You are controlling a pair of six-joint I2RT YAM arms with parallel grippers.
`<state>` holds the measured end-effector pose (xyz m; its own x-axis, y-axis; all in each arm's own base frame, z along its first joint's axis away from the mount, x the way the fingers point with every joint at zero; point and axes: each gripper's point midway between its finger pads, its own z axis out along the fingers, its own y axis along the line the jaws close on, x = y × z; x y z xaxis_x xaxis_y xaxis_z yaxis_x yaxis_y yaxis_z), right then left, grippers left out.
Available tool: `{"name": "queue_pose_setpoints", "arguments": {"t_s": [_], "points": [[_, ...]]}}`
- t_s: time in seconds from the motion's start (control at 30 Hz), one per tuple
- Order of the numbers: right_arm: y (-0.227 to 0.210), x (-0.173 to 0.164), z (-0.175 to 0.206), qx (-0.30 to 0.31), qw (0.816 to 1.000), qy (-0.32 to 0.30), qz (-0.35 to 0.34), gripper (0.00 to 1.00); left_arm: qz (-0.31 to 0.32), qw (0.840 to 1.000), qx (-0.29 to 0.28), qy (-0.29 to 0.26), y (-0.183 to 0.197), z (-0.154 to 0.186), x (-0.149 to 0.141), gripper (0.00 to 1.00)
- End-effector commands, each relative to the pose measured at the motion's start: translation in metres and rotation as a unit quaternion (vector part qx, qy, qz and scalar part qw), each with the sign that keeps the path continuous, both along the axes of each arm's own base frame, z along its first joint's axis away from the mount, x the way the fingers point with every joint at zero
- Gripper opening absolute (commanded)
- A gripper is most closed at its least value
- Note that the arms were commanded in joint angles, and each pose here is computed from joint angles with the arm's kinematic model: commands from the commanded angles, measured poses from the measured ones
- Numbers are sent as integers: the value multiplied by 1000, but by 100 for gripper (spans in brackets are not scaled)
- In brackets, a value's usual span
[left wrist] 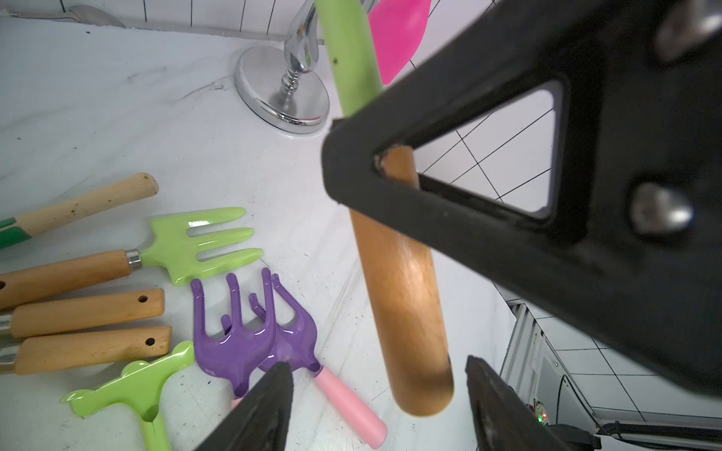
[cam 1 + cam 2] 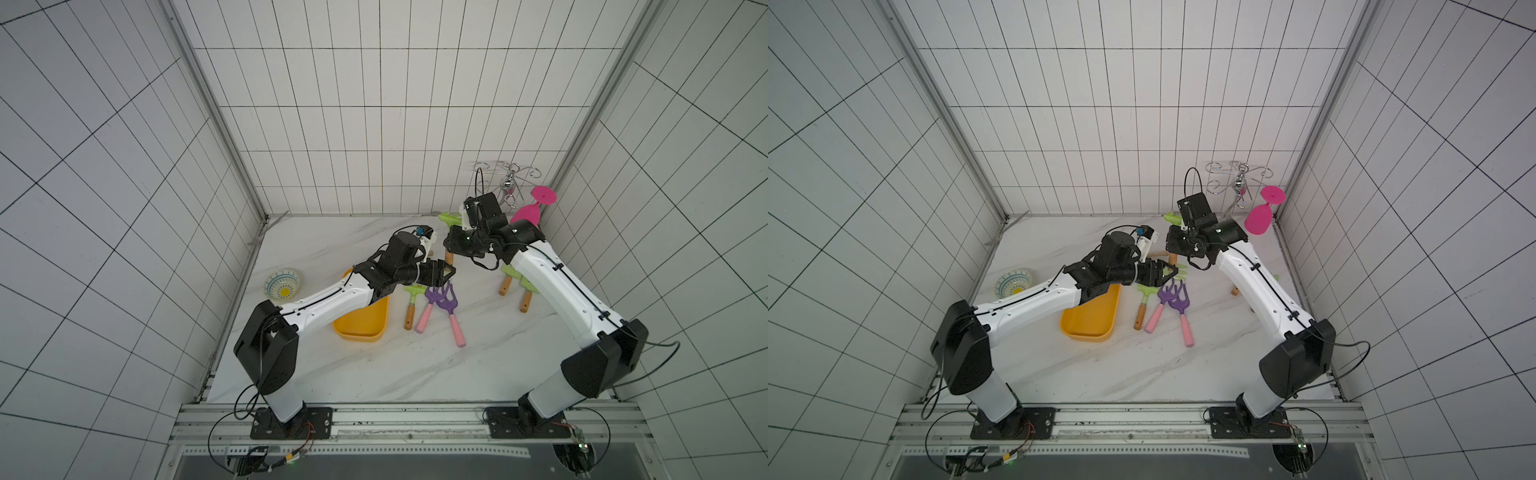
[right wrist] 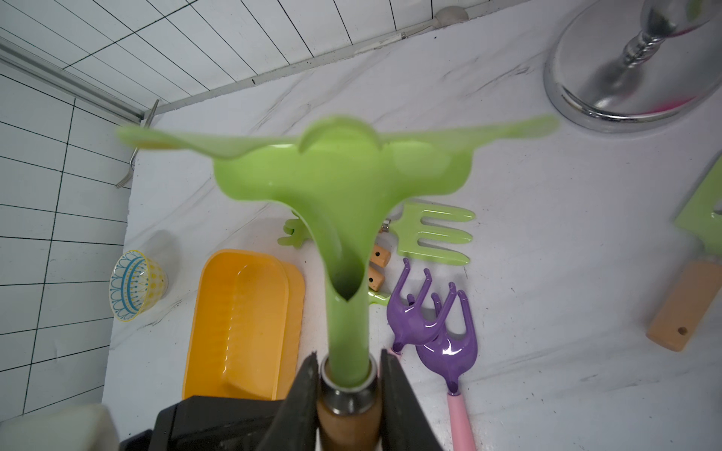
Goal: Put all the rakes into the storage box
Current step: Pick up the rake at the center of the board.
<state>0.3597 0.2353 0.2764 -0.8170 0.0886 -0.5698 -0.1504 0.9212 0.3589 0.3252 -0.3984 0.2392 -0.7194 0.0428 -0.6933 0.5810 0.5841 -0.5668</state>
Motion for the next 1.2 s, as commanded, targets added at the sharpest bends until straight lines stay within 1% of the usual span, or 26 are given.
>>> {"name": "queue_pose_setpoints", "arguments": {"t_s": [0.0,0.1,0.2,0.27,0.37,0.43,0.5,0.53,0.57,0.6,0.63,0.67,0.7,0.77,0.8,0.9,1.0,1.07,1.17], "points": [[4,-8,10,9,1000,-16,1,16,12,1000,7,-2,-1,-7,9,70],[10,-12,6,5,1000,-13,8,16,13,1000,10,3,-2,-11,10,66],[10,-14,3,2,1000,-11,9,15,17,1000,11,7,-2,-15,10,57],[10,-16,2,2,1000,-10,10,15,18,1000,13,13,-1,-18,10,47],[9,-17,0,-3,1000,-10,11,15,22,1000,13,18,2,-19,11,35],[9,-18,-2,-5,1000,-9,13,15,24,999,11,19,5,-17,10,27],[10,-20,-4,-4,1000,-5,19,17,21,999,5,26,8,-16,8,22],[12,-21,-5,-3,1000,-4,27,22,21,999,1,32,11,-16,8,19],[15,-22,-6,-2,999,-2,38,31,18,999,-2,40,13,-17,7,17],[17,-24,-6,-1,999,-2,50,42,17,999,-6,47,16,-17,7,15],[20,-27,-5,-4,998,-5,70,56,21,998,-8,59,21,-20,6,15],[20,-28,-5,-12,996,-12,87,68,20,997,-12,72,25,-21,5,13],[20,-29,-4,-16,995,-18,94,76,18,996,-18,80,28,-20,2,13],[15,-30,0,-28,994,-33,105,86,22,996,-24,86,37,-17,-4,13],[16,-32,4,-28,992,-42,114,88,22,996,-26,88,41,-16,-6,13],[12,-35,18,-25,989,-74,122,94,29,992,-38,117,57,-19,-9,13],[-1,-36,21,-43,988,-96,112,99,46,987,-39,147,81,-29,-13,12],[-12,-35,14,-58,988,-95,103,99,57,983,-46,166,98,-34,-19,12],[-27,-34,-5,-64,991,-71,92,100,68,977,-56,192,120,-41,-30,12]]}}
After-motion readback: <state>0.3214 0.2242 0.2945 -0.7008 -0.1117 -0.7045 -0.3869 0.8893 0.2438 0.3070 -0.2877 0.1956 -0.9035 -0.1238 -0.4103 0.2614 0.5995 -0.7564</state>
